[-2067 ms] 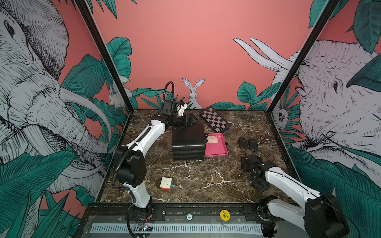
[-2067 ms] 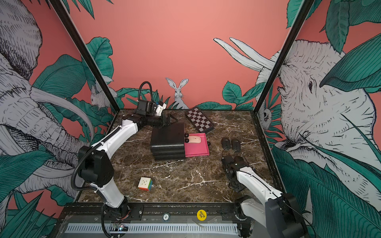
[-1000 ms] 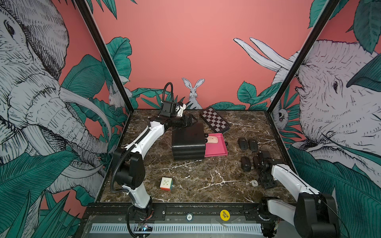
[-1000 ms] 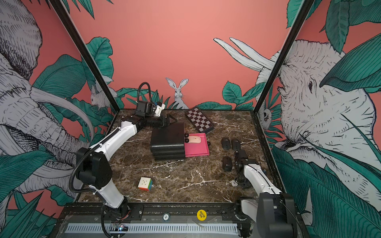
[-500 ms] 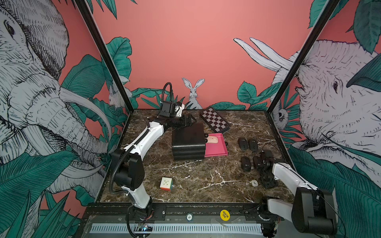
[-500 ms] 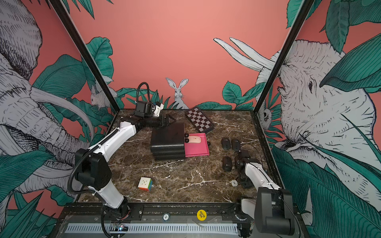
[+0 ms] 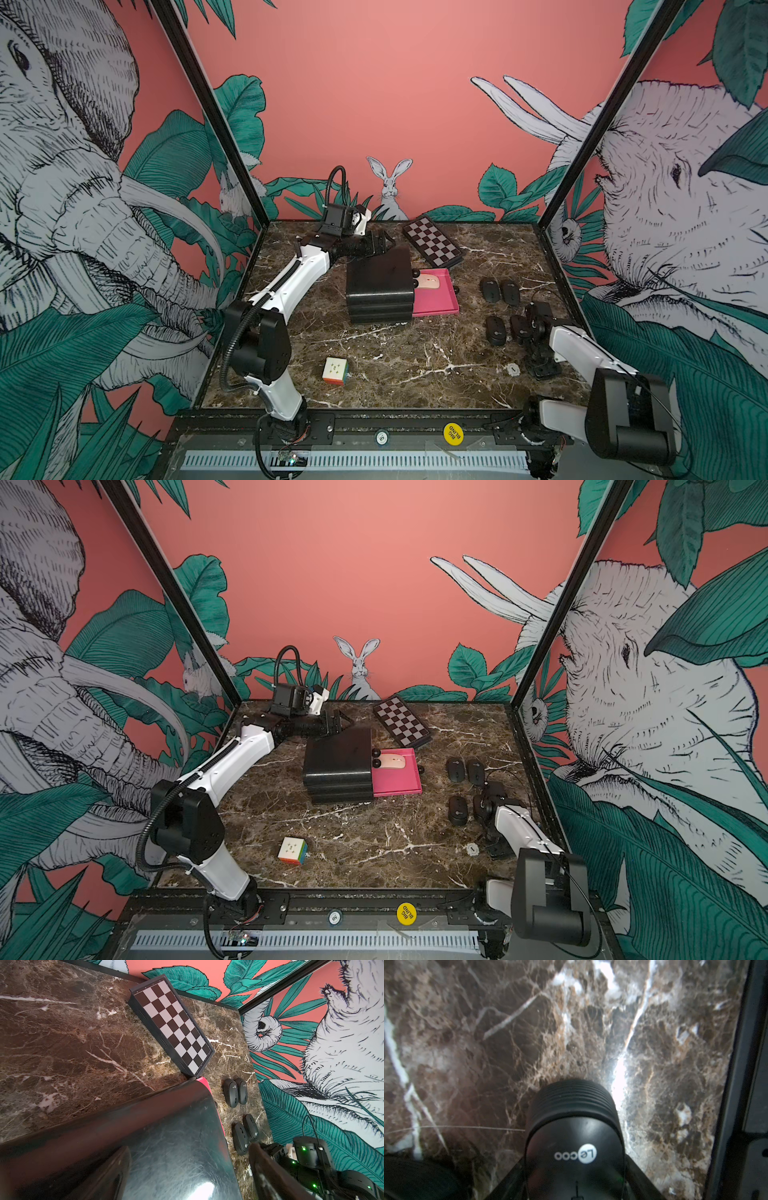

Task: Take the mice out of the drawer
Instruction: Place the mouse at the center of the board, then pick up the mouse from the drawer.

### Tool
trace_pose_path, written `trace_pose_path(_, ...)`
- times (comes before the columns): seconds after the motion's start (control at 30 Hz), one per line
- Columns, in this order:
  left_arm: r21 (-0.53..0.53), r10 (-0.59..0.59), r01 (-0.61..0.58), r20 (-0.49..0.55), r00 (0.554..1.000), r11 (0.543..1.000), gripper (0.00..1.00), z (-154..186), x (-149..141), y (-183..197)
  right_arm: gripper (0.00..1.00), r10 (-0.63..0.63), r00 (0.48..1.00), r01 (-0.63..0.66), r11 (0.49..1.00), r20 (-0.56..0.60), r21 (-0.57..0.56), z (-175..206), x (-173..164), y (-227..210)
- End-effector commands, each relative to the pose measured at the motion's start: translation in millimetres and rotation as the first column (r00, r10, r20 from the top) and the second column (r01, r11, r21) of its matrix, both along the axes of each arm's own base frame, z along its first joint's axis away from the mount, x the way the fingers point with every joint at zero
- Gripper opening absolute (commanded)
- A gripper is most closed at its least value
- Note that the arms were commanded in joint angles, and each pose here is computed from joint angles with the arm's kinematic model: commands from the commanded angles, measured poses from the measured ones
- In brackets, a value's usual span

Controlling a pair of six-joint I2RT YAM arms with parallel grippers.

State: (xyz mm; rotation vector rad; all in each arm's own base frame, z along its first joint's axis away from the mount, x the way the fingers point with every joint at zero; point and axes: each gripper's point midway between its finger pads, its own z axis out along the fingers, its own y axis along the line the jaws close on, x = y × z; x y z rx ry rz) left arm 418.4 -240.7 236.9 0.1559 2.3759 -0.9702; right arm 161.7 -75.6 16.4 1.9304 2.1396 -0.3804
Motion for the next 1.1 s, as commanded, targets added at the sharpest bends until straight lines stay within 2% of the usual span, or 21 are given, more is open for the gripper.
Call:
trace_pose_path(0.0,0.067,0.047,-0.039,-0.120,0.992,0.997,0.91,-29,-14,16,0.71,-0.013,0.999,0.013,1.000,-0.041,0.001,2,-10,-1)
trace_pose_path(0.2,0.064,0.045,-0.038,-0.117,0.992,0.997,0.91,-28,-12,15,0.76,-0.010,1.000,0.010,1.000,-0.005,0.005,16,-8,0)
trace_pose_path(0.23,0.063,0.045,-0.037,-0.120,0.992,0.997,0.91,-28,-12,15,0.84,-0.003,1.000,0.003,1.000,0.001,0.002,21,-8,0)
trace_pose_path(0.27,0.063,0.044,-0.037,-0.120,0.992,0.997,0.91,-29,-13,15,0.98,0.014,1.000,-0.014,1.000,0.013,-0.005,27,-5,-1)
trace_pose_path(0.43,0.074,0.043,-0.035,-0.116,0.992,0.997,0.91,-29,-13,16,0.99,0.127,0.985,-0.122,0.991,0.115,-0.057,60,13,-6)
trace_pose_path(0.6,0.081,0.039,-0.030,-0.117,0.992,0.996,0.91,-30,-10,15,0.99,0.297,0.931,-0.267,0.950,0.214,-0.160,115,42,-9)
trace_pose_path(0.67,0.087,0.040,-0.030,-0.112,0.993,0.996,0.91,-30,-7,15,0.99,0.402,0.883,-0.348,0.907,0.242,-0.238,139,62,-7)
trace_pose_path(0.77,0.095,0.039,-0.028,-0.117,0.992,0.995,0.91,-32,-4,14,0.99,0.566,0.781,-0.490,0.817,0.263,-0.303,168,102,12)
trace_pose_path(0.87,0.095,0.042,-0.031,-0.117,0.992,0.995,0.91,-33,-1,14,0.99,0.723,0.633,-0.625,0.688,0.275,-0.370,193,148,51)
trace_pose_path(0.97,0.127,0.060,-0.046,-0.107,0.992,0.991,0.91,-35,1,18,0.99,0.826,0.479,-0.658,0.562,0.298,-0.501,221,185,91)
trace_pose_path(1.07,0.150,0.075,-0.059,-0.102,0.992,0.987,0.91,-36,1,22,0.99,0.850,0.406,-0.657,0.527,0.335,-0.539,235,210,114)
